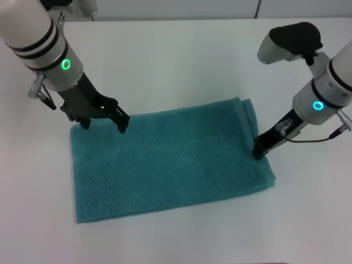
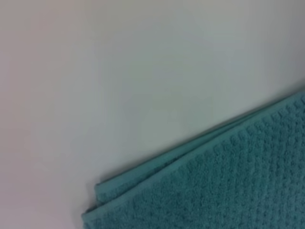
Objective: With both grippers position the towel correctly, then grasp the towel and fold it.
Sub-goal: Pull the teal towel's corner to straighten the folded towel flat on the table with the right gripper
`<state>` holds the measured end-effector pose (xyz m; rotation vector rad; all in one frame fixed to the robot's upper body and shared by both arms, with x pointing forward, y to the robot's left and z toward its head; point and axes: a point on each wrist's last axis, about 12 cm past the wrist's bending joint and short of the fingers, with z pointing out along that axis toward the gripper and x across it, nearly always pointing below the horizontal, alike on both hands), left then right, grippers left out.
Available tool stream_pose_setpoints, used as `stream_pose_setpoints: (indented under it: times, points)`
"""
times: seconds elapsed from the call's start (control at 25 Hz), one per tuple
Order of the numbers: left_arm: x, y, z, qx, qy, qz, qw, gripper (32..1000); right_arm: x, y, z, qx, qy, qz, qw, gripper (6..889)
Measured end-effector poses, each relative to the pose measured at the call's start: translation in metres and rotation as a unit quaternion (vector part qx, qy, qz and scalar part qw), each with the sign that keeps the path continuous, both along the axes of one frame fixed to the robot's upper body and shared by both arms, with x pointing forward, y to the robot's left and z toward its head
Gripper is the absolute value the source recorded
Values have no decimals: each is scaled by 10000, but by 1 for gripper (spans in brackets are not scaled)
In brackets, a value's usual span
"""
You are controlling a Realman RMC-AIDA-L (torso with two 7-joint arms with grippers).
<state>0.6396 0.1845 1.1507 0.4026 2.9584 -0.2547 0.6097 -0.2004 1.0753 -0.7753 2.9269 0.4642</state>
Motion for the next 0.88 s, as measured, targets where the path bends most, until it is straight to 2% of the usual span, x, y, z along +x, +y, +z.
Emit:
stream_pose_setpoints:
  times: [0.64,0.88]
  points:
    - [4,5,5,9,-7,2,10000,908,-65,54,11,76,210,288,9993,60]
    - [5,5,6,13,-9,1,10000,909,-94,102,30,289,296,409,9983,60]
